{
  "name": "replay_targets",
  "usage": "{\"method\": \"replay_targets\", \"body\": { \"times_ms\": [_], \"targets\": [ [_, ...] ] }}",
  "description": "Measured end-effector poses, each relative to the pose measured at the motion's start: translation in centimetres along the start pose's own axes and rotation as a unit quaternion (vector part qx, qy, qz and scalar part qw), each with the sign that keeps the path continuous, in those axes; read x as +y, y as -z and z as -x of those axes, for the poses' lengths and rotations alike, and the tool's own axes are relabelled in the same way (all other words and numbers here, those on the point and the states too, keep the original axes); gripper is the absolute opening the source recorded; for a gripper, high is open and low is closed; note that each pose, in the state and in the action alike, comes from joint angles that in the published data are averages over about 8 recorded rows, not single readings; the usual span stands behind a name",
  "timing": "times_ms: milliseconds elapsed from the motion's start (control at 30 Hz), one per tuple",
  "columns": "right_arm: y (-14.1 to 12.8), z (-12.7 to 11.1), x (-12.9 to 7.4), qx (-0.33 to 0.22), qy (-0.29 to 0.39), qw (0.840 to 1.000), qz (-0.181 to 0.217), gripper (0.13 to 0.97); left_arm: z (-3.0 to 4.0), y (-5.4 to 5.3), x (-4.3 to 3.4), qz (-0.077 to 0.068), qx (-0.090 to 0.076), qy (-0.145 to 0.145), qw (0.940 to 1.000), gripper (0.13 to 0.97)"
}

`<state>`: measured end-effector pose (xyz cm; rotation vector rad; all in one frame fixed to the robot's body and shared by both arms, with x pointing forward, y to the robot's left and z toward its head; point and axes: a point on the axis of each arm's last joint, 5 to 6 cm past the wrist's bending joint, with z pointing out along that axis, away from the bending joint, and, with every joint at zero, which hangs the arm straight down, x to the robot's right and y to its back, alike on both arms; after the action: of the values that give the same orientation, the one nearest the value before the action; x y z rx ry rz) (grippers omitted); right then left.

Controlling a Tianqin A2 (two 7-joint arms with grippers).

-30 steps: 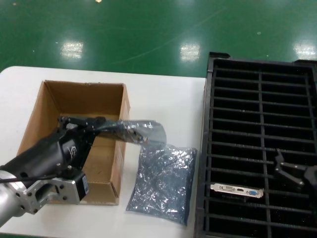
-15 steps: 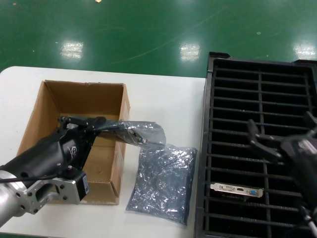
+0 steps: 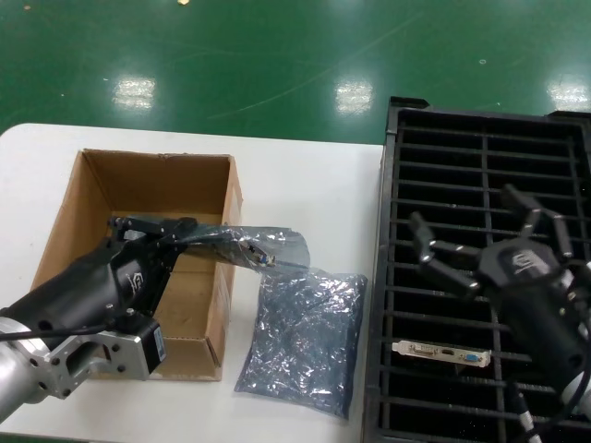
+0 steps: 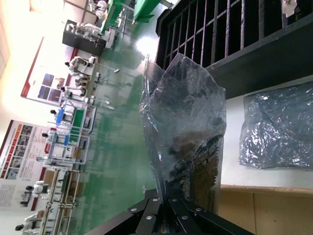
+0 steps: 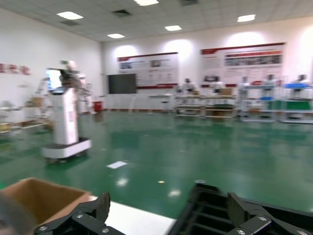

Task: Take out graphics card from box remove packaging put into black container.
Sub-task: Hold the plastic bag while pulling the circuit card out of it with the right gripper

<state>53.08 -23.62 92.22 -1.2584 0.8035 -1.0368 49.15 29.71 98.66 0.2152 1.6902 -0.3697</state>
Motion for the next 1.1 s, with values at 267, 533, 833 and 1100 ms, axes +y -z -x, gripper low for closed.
{"method": "replay_targets", "body": {
  "times_ms": [267,533,833,1100],
  "targets": [
    [0.6,1.3,-0.3,-0.066,0.012,0.998,-0.003,0.735,0.0,0.0,0.0,0.0,0.0,0.0,1.0,0.14],
    [0.7,2.9,0.0,-0.119,0.032,0.992,-0.001,0.623,0.0,0.0,0.0,0.0,0.0,0.0,1.0,0.14],
    [0.3,4.3,0.5,-0.17,0.064,0.983,0.006,0.407,0.0,0.0,0.0,0.0,0.0,0.0,1.0,0.14],
    [-0.7,5.8,0.9,-0.2,0.089,0.976,0.0,0.269,0.0,0.0,0.0,0.0,0.0,0.0,1.0,0.14]
  ]
}}
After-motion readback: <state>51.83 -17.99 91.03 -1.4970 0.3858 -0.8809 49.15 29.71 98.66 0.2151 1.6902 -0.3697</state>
